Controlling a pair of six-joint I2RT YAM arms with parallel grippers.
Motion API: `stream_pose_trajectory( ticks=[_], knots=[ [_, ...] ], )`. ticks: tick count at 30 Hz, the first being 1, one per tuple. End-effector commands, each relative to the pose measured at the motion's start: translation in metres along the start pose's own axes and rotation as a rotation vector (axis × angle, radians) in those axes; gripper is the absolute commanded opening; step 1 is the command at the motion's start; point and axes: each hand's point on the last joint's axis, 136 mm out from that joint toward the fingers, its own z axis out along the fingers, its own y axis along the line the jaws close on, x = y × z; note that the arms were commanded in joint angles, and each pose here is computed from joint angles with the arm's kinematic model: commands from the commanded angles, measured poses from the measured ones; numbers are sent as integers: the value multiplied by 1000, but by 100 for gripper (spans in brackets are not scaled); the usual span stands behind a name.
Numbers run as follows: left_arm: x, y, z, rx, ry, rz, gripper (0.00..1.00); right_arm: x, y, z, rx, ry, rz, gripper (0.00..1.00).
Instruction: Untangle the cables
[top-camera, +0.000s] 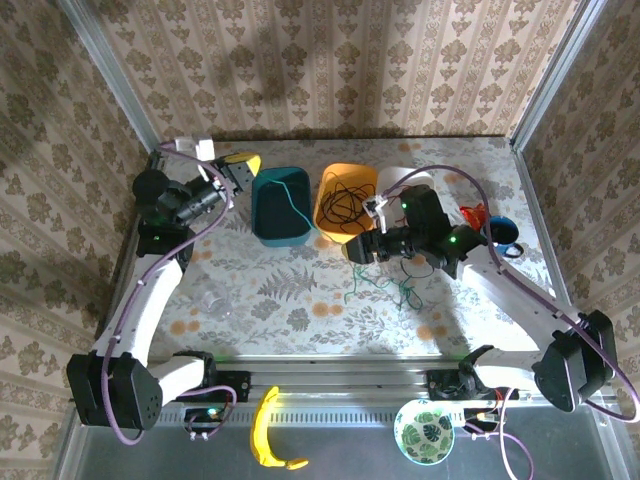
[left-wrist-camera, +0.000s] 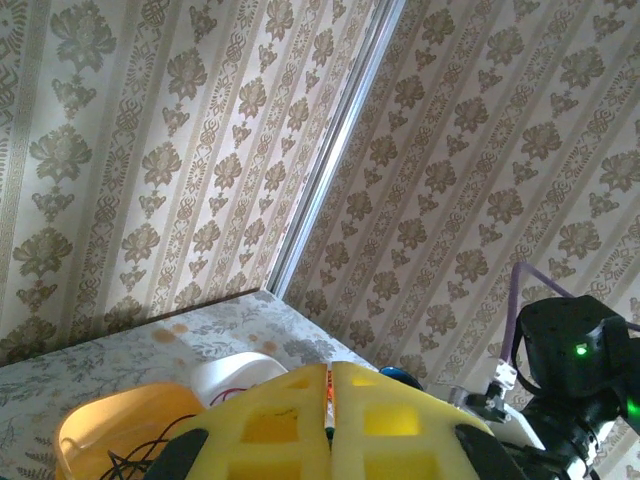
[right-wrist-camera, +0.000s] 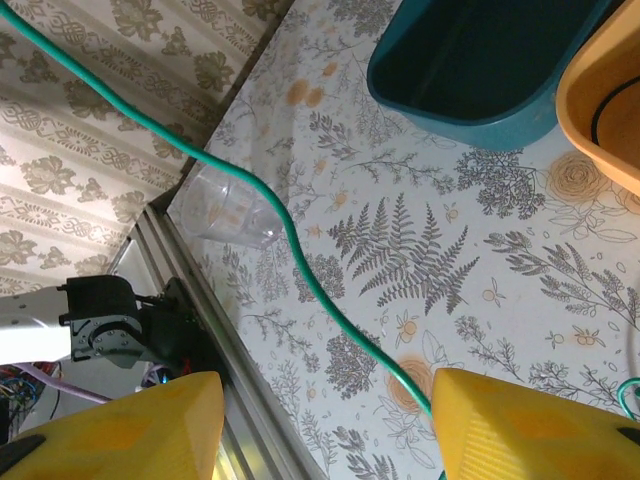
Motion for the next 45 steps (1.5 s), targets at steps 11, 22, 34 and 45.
stream_pose_trajectory(
  ticks=[11, 22, 34, 45],
  knots=[
    [-3, -6, 4, 27, -2, 34, 0, 22, -1, 33, -64, 130, -21, 55],
    [37, -2, 16, 55, 120, -14, 0, 2, -6, 22, 16, 62, -67, 0],
    [174, -23, 52, 208, 489, -160, 0, -78, 2, 33, 13, -124, -59, 0],
    [178, 68, 50, -170, 335, -185, 0, -113, 4, 83, -91, -145, 20, 0]
  ],
)
